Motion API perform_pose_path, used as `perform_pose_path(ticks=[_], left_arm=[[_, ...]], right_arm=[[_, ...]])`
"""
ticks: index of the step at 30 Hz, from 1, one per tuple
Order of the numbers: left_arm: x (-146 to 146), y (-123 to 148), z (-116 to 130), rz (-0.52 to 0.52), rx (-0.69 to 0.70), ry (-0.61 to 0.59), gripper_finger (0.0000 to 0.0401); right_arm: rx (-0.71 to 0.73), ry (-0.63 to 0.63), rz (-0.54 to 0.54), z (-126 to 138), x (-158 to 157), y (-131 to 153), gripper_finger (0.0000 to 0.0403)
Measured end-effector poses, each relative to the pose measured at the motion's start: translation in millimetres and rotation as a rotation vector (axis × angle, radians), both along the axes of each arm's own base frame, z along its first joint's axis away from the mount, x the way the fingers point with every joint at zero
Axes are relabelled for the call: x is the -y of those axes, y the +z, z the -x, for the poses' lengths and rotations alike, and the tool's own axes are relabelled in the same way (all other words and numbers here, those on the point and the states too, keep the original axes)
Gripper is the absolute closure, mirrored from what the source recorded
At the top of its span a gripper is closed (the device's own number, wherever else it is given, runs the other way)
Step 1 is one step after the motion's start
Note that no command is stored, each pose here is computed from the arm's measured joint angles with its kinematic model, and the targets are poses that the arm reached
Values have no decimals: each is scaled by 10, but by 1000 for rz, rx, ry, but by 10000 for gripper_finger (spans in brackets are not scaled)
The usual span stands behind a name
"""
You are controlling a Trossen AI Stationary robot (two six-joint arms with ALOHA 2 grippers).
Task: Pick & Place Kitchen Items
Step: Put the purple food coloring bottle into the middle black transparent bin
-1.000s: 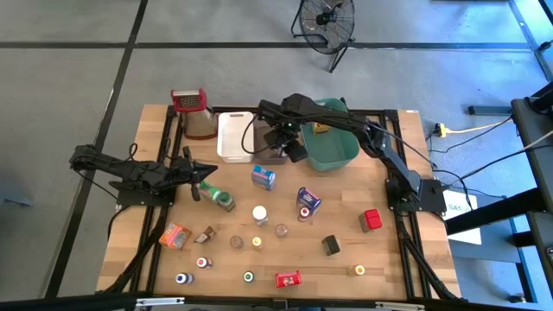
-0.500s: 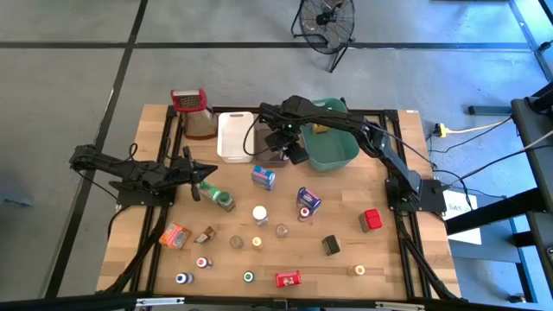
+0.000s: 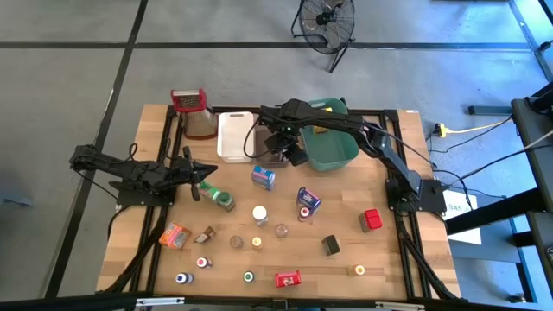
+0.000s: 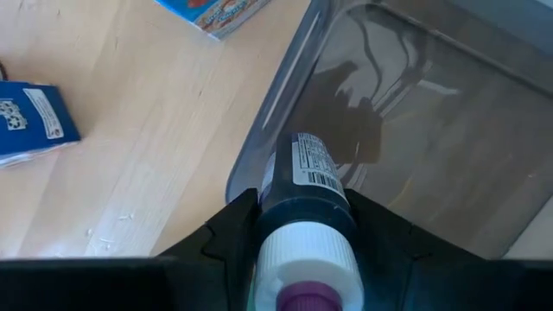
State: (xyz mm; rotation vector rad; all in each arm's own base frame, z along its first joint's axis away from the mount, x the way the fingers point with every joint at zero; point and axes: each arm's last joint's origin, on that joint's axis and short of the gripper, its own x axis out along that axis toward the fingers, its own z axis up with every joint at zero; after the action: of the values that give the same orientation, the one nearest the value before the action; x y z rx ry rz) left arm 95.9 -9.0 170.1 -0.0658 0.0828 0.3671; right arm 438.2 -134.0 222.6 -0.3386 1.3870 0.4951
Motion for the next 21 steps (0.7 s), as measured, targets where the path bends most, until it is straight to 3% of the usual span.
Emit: perform_pose_path(ticks=[21], left_arm=[[0,0,0,0,0,0,397]], right_arm=[[6,-19,3,-7,7,0,228]])
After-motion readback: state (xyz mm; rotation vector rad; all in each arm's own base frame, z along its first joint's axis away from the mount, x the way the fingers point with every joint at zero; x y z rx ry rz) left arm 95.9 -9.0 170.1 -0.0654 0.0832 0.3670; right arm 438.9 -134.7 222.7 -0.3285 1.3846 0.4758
